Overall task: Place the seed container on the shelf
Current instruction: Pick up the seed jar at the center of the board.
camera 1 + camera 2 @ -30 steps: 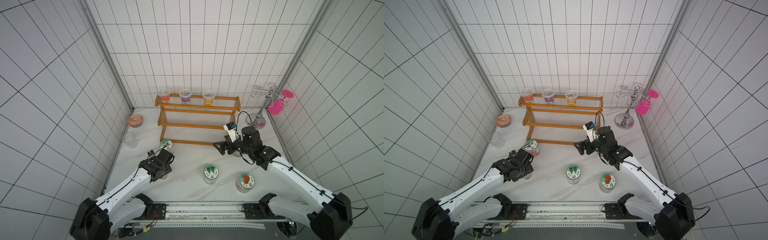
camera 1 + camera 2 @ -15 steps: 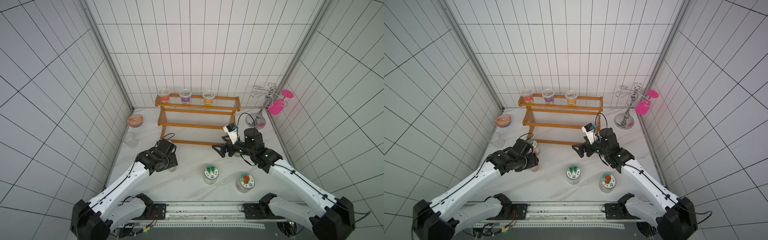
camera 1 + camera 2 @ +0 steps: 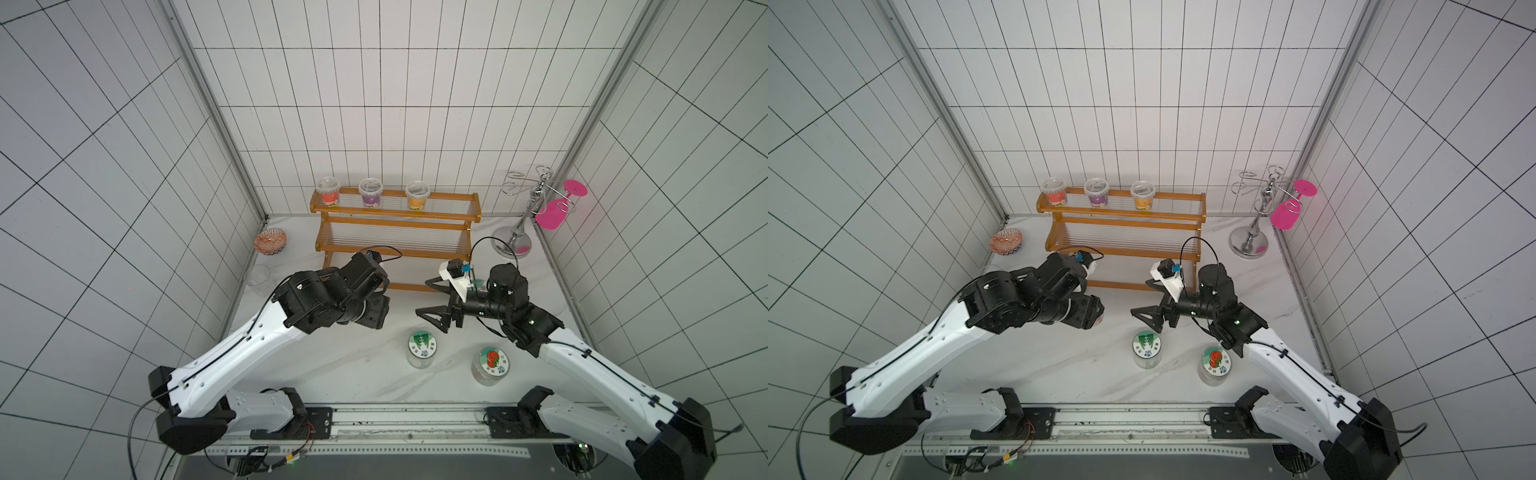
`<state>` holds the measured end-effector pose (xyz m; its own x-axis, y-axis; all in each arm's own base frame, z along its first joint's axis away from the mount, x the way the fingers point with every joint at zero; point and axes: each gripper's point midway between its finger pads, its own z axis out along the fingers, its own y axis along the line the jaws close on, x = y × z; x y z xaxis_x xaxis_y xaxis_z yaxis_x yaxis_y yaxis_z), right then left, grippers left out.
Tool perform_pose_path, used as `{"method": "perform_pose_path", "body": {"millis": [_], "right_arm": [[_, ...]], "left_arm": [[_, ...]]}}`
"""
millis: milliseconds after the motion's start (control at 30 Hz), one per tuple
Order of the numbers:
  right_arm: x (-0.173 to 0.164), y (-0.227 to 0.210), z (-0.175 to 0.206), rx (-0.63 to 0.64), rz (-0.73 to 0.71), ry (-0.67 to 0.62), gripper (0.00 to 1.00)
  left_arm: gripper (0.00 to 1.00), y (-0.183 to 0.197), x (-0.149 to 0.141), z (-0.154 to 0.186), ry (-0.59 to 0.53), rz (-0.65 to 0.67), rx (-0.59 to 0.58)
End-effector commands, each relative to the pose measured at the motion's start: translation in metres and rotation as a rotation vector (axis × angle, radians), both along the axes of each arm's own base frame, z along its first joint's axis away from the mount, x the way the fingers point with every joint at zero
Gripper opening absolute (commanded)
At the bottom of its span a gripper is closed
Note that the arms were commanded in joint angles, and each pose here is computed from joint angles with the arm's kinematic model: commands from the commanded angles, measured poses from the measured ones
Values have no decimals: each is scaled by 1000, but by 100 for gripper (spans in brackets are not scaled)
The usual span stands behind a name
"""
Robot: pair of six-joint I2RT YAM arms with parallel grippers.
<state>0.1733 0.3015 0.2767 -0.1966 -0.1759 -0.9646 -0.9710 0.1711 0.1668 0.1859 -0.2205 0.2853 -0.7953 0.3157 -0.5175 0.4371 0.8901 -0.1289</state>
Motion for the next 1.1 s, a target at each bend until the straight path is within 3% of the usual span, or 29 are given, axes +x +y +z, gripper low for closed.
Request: {"method": "perform_pose_path", "body": {"millis": [0,367,867,1000,1067], "right_arm": [[-20,4,8,38,83,-105,100],[-45,18,7,56,183,-191,99],[-60,32,8,68,232,-249,100],[-60,34,7,64,232,-248,94],[-59,34,8,65,225,-252,84]], "left_arm": [[36,0,-8,9,-32,-111,98],[36,-50,-22,35,-86,-332,-14],[36,-76,-20,37,-74,-351,-95],[36,-78,-19,35,-71,-346,-92],[36,-79,-18,35,-71,-343,-93]]}}
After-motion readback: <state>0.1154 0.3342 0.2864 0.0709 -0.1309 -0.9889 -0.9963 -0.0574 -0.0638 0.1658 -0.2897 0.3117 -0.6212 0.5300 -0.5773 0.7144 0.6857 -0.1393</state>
